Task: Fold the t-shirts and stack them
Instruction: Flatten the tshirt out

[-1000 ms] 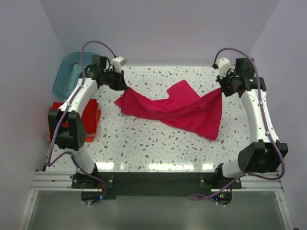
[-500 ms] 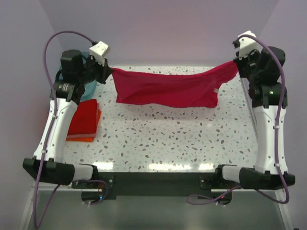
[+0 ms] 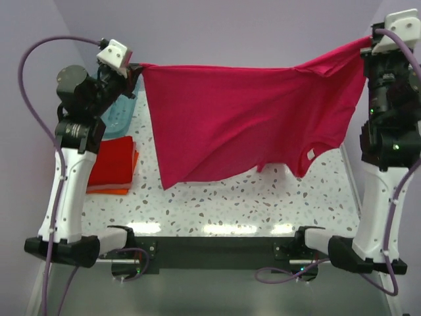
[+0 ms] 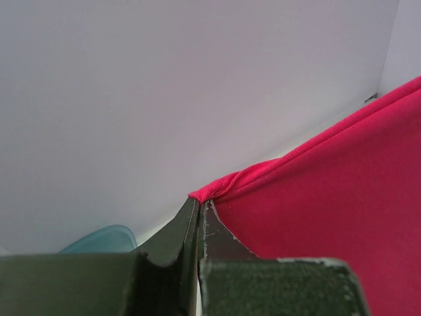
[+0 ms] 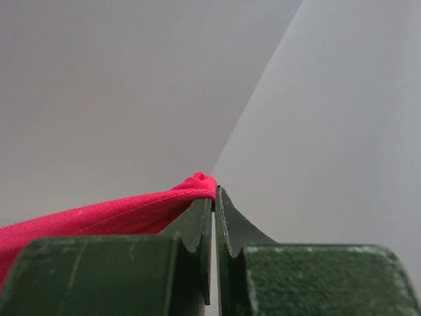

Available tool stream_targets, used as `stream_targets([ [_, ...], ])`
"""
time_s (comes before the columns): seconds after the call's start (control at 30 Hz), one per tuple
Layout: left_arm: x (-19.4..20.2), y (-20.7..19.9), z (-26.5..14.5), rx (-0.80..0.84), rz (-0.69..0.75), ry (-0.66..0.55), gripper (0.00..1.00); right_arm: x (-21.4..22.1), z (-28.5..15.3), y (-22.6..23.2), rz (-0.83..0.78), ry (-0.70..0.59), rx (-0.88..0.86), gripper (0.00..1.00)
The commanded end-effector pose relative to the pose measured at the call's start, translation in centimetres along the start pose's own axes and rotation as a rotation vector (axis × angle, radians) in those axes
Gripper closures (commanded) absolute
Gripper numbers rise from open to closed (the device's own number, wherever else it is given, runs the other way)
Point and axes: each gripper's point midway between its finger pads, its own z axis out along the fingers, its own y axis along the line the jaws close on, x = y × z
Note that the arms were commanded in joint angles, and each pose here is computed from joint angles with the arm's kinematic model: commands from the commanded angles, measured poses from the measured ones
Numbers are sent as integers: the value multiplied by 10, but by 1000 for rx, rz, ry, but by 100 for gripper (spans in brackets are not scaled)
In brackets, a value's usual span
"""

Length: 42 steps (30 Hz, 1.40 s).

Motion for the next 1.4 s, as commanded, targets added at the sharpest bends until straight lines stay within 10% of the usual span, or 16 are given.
stream_targets([
  [0.0,37,19,50,-13,-34,68,100,59,65,35,-33,83,-42,100],
  [0.33,13,76,162,-92,-51,-78,100,42,165,33,10,-29,63,100],
  [0.67,-94,90,131,-107,12,-412,100,-44,148,-8,37,-305,167,100],
  [1.1,224,9,126,159,17,203,100,263,68,190,-126,308,-489,100],
  [1.37,343,-22,114,272,-151,529,100,341,29,217,-160,540,-596,100],
])
